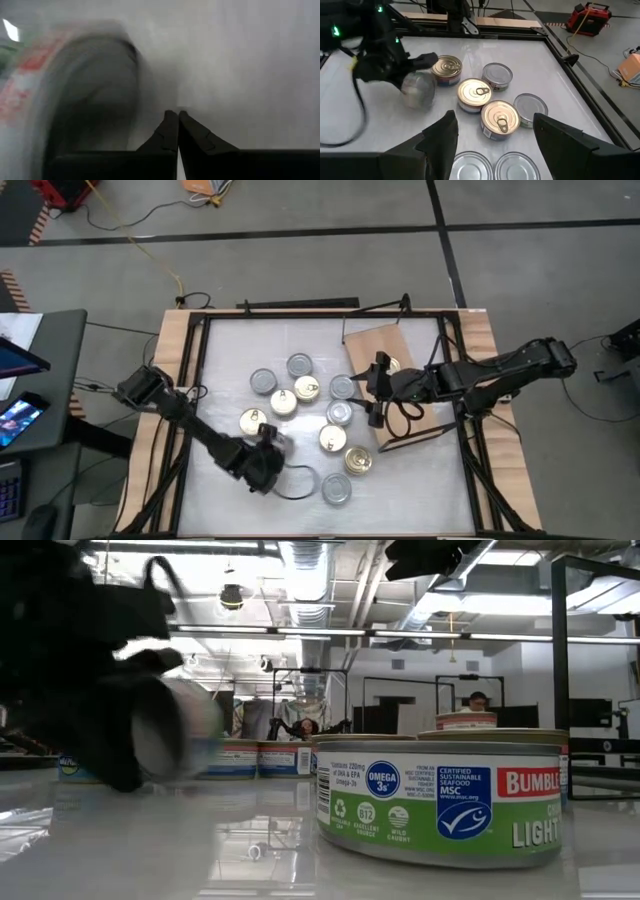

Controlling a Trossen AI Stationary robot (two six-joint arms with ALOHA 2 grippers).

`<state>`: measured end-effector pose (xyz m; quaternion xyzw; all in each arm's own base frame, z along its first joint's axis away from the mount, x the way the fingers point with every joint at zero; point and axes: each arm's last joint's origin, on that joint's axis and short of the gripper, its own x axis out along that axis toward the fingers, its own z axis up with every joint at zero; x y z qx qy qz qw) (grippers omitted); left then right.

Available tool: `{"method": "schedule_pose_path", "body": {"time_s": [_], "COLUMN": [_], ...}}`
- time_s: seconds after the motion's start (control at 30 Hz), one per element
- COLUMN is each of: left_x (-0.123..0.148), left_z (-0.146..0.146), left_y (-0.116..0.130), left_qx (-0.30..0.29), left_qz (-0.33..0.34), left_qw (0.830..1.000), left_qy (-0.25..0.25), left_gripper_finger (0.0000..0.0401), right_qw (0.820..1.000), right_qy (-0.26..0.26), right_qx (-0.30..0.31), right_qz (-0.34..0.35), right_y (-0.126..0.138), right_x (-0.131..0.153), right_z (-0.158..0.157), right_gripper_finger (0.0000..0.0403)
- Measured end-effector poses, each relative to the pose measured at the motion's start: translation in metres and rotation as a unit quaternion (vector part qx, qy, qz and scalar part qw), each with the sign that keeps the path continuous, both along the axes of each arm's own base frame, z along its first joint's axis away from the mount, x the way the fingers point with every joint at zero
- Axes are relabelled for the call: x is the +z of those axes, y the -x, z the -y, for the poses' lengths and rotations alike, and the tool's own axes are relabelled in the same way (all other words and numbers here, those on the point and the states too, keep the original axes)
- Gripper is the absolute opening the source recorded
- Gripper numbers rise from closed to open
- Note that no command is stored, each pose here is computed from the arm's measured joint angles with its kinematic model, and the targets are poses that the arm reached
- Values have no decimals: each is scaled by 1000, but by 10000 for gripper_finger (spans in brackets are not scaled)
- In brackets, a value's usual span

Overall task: Stack canned seafood by type on shelf
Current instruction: Put the green tuna can on the shelf

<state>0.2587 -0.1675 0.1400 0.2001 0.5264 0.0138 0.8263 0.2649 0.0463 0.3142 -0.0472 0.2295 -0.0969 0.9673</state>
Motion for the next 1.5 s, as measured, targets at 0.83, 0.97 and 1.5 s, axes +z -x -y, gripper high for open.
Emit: {"method": "schedule_pose_path", "body": {"time_s": [0.83,0.97,1.5], "left_x": [89,101,76], "left_z": [23,16,-34], "left_y": [-31,-38,-51], "left_qx": [107,147,237], "left_qz": [58,72,38], "left_qw": [989,982,967], "left_qy": [81,97,90], "left_gripper_finger": [111,177,311], "right_qw": [1000,1000,1000], "right_qy": [-1,-1,-3], "right_qx": [-1,-1,17], "right_qz": [-2,-4,-6], "right_y": [0,0,23], "right_x": [-1,-1,10], "right_z": [0,0,-12], "right_gripper_finger": [283,283,283]}}
